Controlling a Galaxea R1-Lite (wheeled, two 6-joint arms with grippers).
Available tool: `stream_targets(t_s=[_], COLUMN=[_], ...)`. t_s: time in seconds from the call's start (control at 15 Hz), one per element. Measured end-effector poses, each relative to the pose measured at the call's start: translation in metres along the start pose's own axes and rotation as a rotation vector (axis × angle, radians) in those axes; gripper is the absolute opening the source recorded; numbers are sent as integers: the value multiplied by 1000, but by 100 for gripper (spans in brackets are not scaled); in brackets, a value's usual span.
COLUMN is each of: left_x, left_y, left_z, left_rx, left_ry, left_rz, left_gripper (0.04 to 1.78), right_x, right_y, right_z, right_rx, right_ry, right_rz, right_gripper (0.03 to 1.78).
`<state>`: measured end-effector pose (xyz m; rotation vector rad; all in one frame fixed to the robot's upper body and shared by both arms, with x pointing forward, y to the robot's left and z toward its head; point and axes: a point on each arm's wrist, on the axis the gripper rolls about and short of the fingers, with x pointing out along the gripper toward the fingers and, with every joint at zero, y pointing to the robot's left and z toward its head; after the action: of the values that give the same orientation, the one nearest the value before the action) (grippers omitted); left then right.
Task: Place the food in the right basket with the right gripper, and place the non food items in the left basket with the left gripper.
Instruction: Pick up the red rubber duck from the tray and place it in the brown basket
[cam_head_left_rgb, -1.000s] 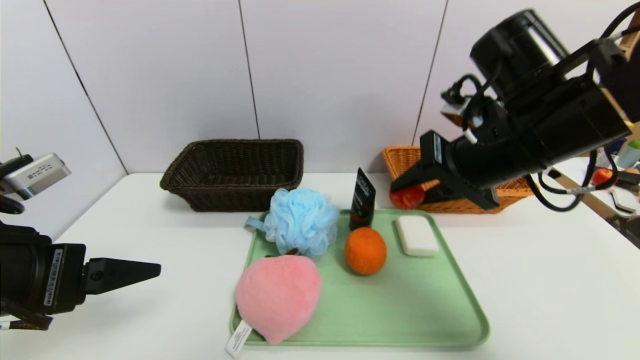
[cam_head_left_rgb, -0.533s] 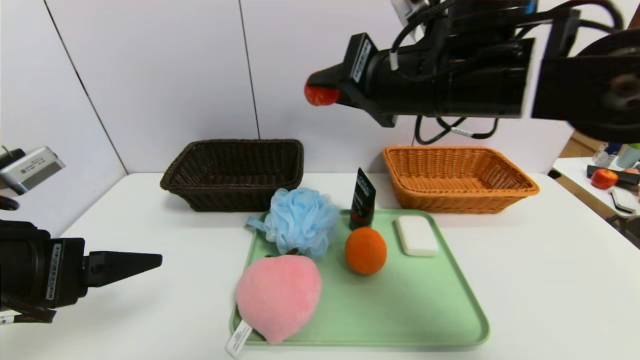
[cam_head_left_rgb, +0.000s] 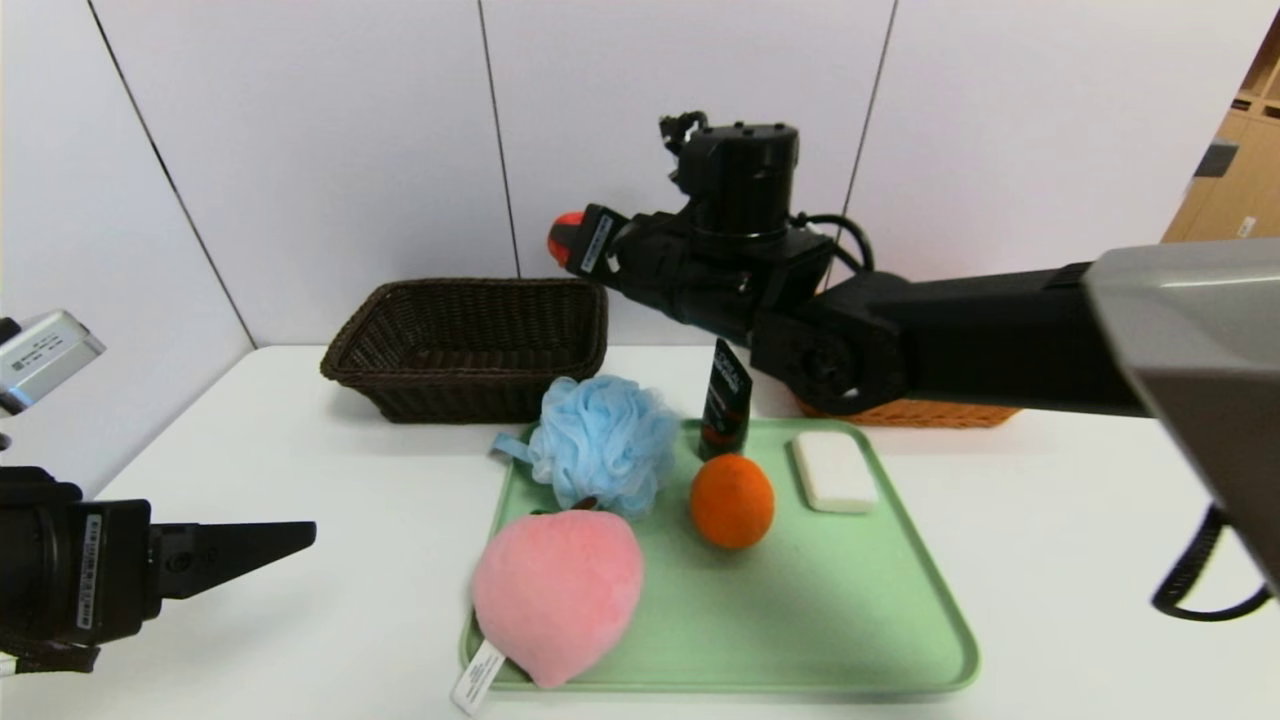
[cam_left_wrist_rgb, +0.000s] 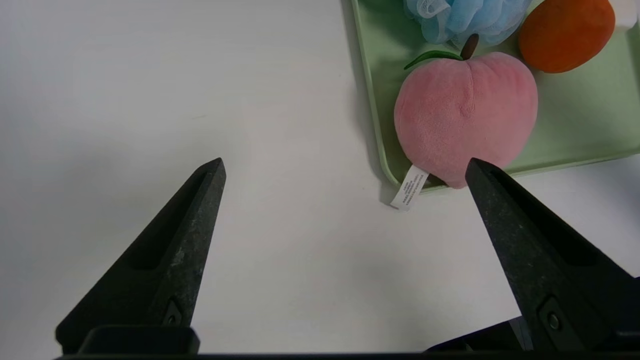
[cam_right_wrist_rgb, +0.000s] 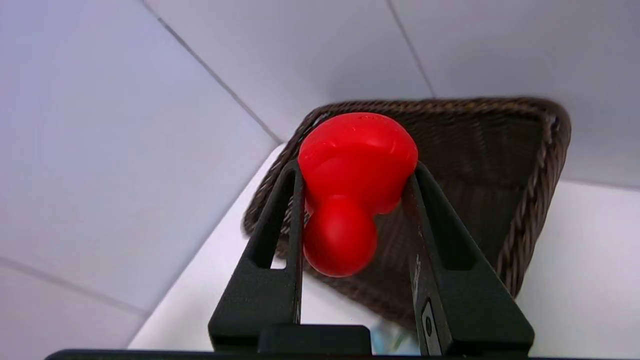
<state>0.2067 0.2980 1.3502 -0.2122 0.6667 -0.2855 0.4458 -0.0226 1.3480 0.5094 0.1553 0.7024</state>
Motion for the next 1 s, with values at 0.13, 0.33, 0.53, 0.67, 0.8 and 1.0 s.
stream_targets(t_s=[0.13, 0.33, 0.53, 0.67, 0.8, 1.0], left_x=[0, 0, -1, -2, -2, -4], left_y=[1, 2, 2, 2, 2, 3], left_z=[-4, -5, -7, -8, -9, -11], left_rx=[1, 1, 3, 3, 3, 4], left_ry=[-3, -20, -20, -23, -23, -24], left_rz=[12, 7, 7, 6, 6, 6], left_gripper=[169, 169, 169, 169, 169, 169], right_x=[23, 44, 52, 55, 55, 53], right_y=[-3, -13, -24, -27, -27, -24], right_z=[-16, -55, -77, -84, -84, -80], right_rx=[-31, -72, -87, -92, -92, -92], right_ry=[-75, -59, -29, -15, -14, -21], right_rz=[-14, -50, -65, -69, -66, -63], right_gripper=[58, 58, 57, 74, 96, 120])
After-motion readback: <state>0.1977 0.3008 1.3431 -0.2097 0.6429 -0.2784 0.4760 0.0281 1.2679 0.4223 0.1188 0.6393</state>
